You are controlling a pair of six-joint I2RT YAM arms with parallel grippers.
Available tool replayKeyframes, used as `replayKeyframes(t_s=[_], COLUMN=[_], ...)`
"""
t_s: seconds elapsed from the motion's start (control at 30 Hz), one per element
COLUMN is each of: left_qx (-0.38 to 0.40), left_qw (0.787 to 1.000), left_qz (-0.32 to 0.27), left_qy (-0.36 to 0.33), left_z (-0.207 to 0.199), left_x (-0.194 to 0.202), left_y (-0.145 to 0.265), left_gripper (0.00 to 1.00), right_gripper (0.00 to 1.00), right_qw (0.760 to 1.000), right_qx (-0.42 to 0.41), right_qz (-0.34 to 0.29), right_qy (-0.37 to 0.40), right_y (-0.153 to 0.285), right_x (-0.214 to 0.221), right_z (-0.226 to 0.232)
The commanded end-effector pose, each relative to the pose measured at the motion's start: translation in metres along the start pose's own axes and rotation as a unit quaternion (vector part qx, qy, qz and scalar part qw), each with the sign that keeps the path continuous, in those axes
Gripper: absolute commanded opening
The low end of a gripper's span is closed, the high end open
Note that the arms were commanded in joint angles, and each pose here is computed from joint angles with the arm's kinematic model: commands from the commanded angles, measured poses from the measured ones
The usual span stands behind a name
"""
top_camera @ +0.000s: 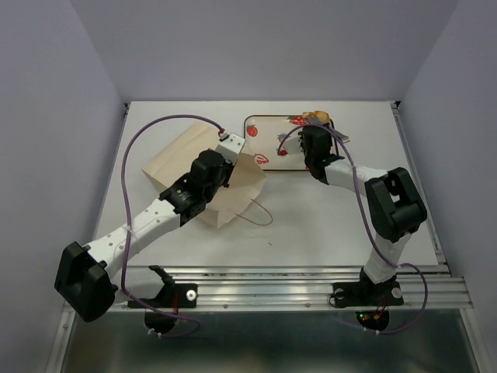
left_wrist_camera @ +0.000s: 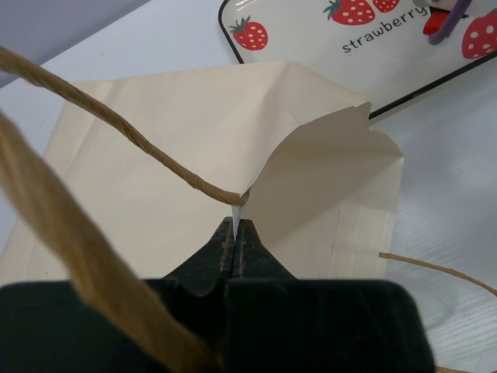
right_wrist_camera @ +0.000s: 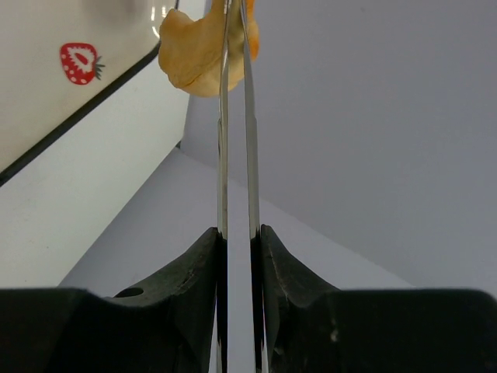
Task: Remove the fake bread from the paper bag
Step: Place the fake bread in the container.
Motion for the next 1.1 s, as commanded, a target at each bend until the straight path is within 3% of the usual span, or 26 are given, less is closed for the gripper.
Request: replayKeyframes(t_s=[0.0,0.17,0.3,0.53,0.63,1.07], left_qx=[-0.019,-0.018,-0.016,-0.019,-0.019,-0.019], left_qw=[1.000,1.000,1.000,1.000,1.000,1.000], left_qz=[-0.007,-0.008,-0.013,-0.016,-0.014,-0.013], left_qy=[0.006,0.005,0.007,0.006,0.006,0.010], left_z=[0.006,0.006,0.006,0.008,0.007,0.007], left_x=[-0.008,-0.009,-0.011,-0.012,-0.011,-0.011], left_y=[-0.001,-0.001,0.001,0.001,0.001,0.001], left_gripper=[0.00,0.00,0.00,0.00,0.00,0.00], right_gripper=[0.09,0.11,0.18,0.40,0.44,0.46], right_qw=[0.999,0.999,0.999,0.999,0.999,0.998], right_qx=[0.019,0.003,-0.010,-0.026,-0.026,-0.051], right_qz=[-0.008,-0.013,-0.015,-0.017,-0.016,-0.019], right_qy=[0.045,0.047,0.042,0.028,0.024,-0.008], right_y=[-0.005,-0.008,-0.006,-0.001,0.000,0.010], right_x=[-0.002,-0.004,-0.002,0.002,0.003,0.004], right_z=[0.003,0.016,0.024,0.029,0.029,0.025])
Point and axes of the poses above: each gripper's point midway between its finger pads, its own y axis back along the fingers, its own z axis along the line the jaws close on, x = y × z, the point moved 5 cm from there along y, back along the fingers, and after that the axes turned 14 degrees about -y, right-handed, at the moved point
